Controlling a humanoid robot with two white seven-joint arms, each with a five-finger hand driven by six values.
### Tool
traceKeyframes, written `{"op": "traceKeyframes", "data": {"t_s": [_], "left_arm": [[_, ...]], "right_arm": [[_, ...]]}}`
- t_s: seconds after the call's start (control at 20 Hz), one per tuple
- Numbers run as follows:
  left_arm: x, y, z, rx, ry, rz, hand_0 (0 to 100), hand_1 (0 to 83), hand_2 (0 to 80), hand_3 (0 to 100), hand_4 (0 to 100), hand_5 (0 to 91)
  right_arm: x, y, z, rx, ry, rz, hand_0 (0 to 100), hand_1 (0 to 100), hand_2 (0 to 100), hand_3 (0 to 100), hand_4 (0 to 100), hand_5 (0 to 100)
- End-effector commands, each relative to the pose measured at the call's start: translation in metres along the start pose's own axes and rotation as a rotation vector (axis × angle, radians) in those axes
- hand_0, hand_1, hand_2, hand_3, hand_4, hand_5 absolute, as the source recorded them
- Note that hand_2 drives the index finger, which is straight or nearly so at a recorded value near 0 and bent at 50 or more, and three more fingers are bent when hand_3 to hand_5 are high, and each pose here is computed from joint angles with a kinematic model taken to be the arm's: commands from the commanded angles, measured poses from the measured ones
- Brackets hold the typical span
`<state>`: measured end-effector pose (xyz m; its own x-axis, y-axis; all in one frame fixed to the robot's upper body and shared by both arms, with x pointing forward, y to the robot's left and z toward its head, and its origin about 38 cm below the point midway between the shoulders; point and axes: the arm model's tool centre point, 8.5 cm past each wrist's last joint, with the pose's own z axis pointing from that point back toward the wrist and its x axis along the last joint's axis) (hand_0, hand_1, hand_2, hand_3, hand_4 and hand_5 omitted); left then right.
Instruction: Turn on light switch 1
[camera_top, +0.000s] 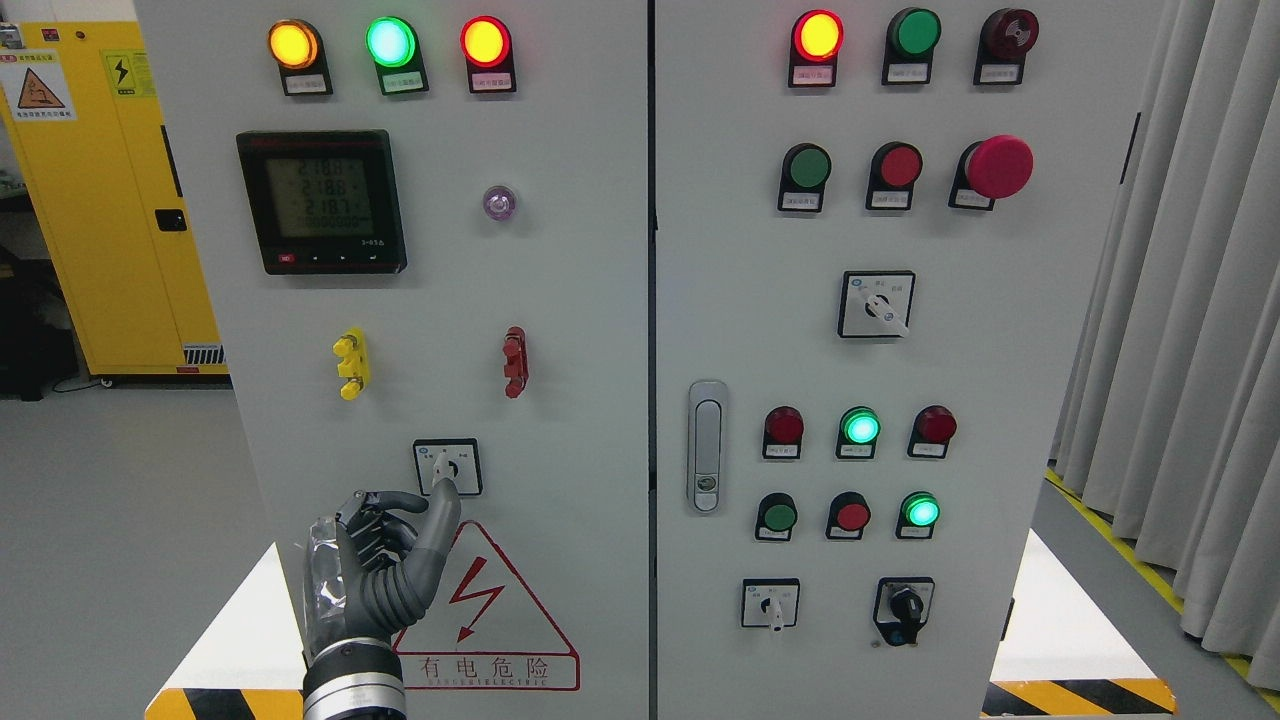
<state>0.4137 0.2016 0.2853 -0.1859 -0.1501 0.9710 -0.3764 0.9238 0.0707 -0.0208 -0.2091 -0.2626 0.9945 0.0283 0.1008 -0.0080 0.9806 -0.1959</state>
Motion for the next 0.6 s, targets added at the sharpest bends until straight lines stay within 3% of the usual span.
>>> {"op": "traceKeyframes", "data": {"t_s": [0.0,0.55], "left_arm": [[-0.0036,-0.0079,-0.0021,-0.009,0.011,-0.021,22,62.9,59.9,92,90,87.9],[-0.0062,-0.0103,-0.0053,-0.007,0.026,-0.035,23,63.0,59.9,92,90,88.0]], "right_arm": [[-0.0006,-0.0003,0.0000,-0.003,0.008,-0.028,0,50,4,0,0,0],[-0.0006,-0.0003,0.0000,-0.003,0.008,-0.028,0,50,4,0,0,0]]}}
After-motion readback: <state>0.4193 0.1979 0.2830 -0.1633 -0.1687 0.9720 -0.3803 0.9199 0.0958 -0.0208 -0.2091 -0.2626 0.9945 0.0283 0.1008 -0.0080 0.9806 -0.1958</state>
